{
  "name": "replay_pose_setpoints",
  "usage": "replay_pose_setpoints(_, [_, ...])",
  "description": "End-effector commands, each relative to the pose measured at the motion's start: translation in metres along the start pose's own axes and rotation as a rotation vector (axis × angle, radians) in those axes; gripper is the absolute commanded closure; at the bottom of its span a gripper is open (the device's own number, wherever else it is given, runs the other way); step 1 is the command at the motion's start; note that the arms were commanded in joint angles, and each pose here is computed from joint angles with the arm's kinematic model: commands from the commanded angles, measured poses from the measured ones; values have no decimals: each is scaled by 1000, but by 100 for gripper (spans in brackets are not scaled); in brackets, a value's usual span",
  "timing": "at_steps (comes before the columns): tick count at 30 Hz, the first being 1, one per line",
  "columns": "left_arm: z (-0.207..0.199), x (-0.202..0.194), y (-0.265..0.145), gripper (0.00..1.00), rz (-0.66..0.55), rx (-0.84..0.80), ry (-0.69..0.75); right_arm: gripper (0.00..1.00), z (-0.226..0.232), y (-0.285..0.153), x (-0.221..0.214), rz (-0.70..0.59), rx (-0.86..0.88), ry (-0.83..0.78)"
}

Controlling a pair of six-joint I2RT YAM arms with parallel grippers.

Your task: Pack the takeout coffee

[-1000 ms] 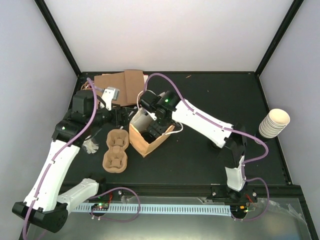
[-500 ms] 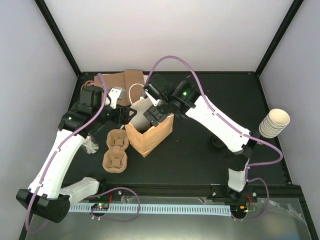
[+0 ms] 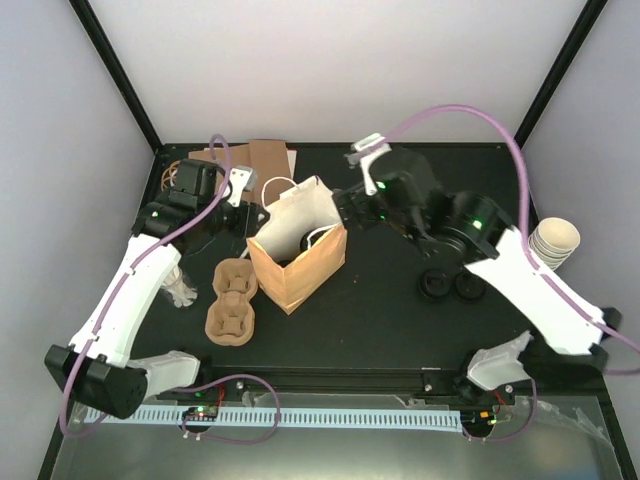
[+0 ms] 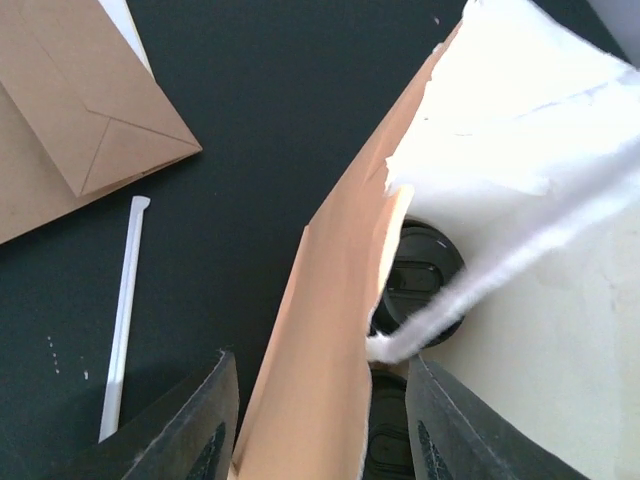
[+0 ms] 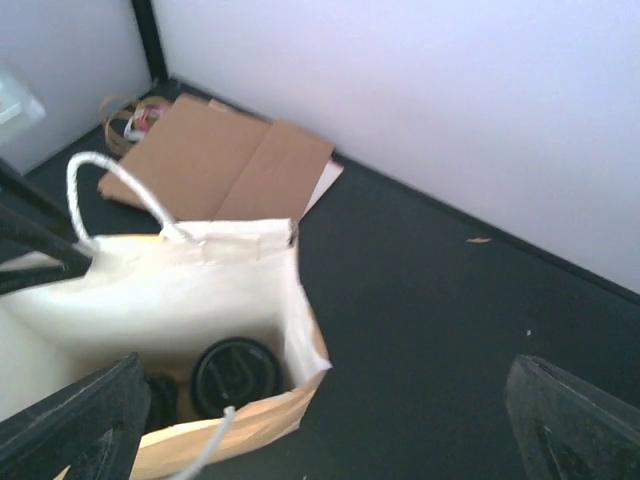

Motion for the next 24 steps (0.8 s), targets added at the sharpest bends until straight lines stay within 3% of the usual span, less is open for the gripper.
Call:
replay_pose_setpoints(1, [-2,9,4,52,13,-10,21,1,-39,-36,16,-216,-140,148])
replay_pose_setpoints(5, [2,12,11,69,43,18,12,0,-54,-55,-2,-255,-189,184])
replay_pose_setpoints(9, [-4,11,21,97,86,-11,5,0,-61,-54,-31,-197,-241,178])
replay_pose_setpoints(17, [-54,17,30,98,81,-183,-40,0,-69,-47,-89,-84,-289,199])
replay_pose_setpoints(24, [-90,45,43,98,7,-330,-191,0,-83,-54,-112,-55,-347,228])
Point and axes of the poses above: each gripper's point midway between its finger pads, its own y axis out along the fingers, its own z axis along the line the jaws close on, x = y × z, the point moved 2 cm from there along -y, back along the fingers, and after that the axes turned 7 degrees about -y, right-handed, at the moved point
